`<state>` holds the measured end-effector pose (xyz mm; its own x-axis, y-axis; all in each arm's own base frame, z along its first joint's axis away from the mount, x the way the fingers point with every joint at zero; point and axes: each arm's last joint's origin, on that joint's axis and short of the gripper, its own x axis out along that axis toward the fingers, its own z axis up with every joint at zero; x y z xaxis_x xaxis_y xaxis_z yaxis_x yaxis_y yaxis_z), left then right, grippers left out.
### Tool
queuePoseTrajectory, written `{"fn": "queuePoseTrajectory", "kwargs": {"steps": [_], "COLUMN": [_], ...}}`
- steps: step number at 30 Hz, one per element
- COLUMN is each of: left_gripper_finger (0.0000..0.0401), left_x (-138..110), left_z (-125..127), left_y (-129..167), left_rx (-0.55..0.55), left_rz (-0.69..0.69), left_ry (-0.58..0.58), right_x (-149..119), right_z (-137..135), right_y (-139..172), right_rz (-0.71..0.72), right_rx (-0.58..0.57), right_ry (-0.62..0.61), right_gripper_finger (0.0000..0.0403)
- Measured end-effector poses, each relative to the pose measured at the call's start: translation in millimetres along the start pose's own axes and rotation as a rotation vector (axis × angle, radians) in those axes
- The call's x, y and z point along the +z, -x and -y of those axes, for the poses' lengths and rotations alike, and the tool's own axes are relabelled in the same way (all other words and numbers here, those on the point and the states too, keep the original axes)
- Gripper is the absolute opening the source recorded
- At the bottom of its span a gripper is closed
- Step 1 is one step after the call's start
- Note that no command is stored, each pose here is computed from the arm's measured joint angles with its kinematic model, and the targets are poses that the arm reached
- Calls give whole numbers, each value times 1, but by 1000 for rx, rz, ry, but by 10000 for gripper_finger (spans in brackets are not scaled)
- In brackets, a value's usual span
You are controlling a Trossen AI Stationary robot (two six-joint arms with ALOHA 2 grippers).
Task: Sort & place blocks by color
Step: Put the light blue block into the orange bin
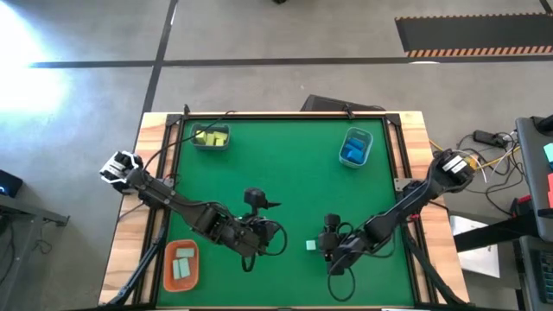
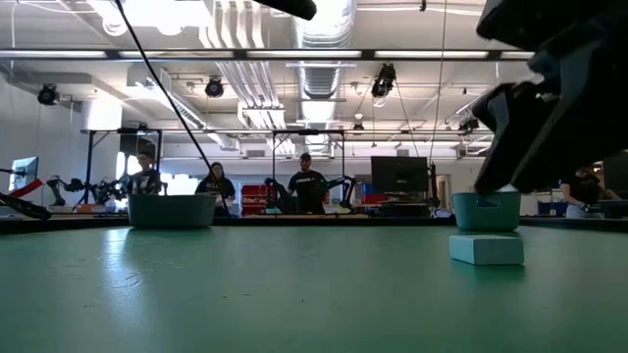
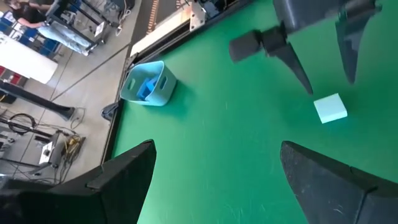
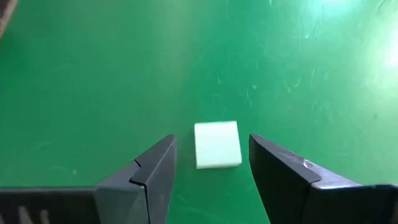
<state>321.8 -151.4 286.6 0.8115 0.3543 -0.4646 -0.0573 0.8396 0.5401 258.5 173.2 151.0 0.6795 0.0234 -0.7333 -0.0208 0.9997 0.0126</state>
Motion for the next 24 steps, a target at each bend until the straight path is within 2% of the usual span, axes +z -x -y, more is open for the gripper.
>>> {"fn": "queuePoseTrajectory", "kwargs": {"steps": [11,24], "left_gripper_finger": [326,326], "left_x": [0,1], "left_z": [0,0], "left_y": [0,0], "left_rx": [0,2], "left_rz": [3,10], "left_ry": [4,17], "right_x": [-13,-13], "right_z": [1,6], "right_y": [-27,-32], "right_rz": [-62,-69], "right_rx": [-19,-36], "right_ry": [-74,-42], "right_gripper_finger": [190,181]}}
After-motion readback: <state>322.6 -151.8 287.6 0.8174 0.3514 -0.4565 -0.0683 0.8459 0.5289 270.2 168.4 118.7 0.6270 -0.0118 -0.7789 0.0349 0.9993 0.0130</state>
